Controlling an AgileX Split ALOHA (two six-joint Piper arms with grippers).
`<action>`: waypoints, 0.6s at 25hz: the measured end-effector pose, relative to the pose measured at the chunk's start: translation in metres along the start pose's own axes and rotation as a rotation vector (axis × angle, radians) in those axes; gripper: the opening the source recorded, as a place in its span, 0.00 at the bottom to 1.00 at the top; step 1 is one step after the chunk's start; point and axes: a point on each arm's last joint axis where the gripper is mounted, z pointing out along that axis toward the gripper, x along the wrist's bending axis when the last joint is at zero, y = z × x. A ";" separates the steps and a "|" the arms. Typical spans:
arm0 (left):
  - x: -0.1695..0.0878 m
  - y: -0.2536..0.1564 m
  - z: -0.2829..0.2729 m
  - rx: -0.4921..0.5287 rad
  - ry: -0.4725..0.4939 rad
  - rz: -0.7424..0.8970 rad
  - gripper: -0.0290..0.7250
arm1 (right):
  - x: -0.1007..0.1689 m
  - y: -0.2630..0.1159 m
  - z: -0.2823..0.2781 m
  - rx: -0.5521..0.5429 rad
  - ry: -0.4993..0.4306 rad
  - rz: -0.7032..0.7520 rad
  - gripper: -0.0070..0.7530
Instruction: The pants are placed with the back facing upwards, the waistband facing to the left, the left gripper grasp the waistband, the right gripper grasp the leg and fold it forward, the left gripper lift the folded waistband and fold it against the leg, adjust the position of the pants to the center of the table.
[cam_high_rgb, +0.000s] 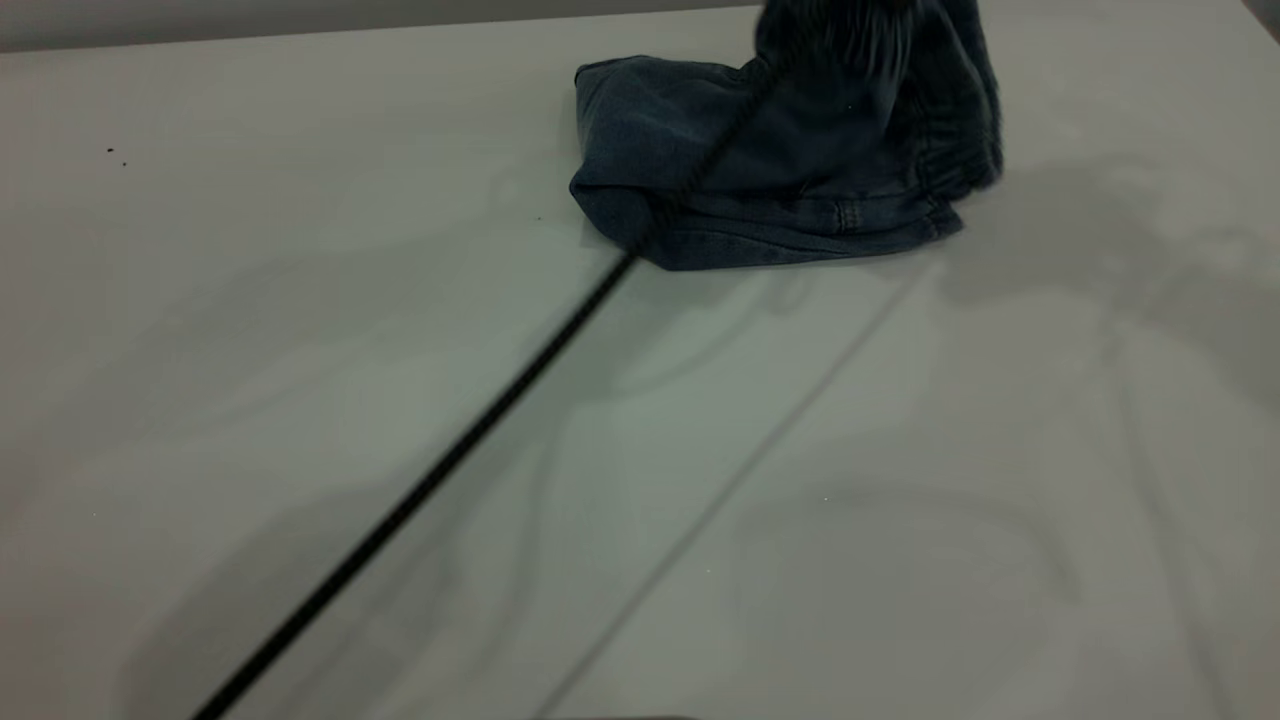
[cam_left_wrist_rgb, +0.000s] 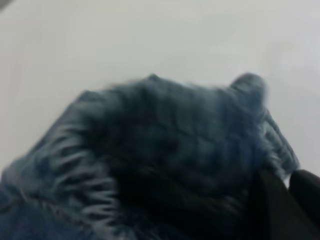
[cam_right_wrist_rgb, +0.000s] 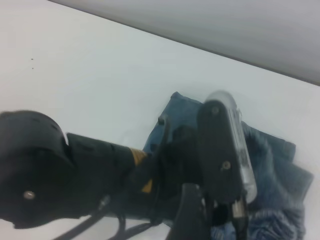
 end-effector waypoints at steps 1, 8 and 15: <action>0.000 -0.002 0.002 0.008 -0.003 -0.001 0.23 | 0.000 0.000 0.000 0.000 0.000 0.000 0.69; -0.002 0.012 -0.016 0.000 -0.007 0.028 0.66 | 0.000 0.000 0.000 0.001 0.000 -0.001 0.69; 0.010 0.023 -0.052 0.136 0.088 0.221 0.76 | 0.001 -0.002 0.000 0.020 0.010 -0.002 0.69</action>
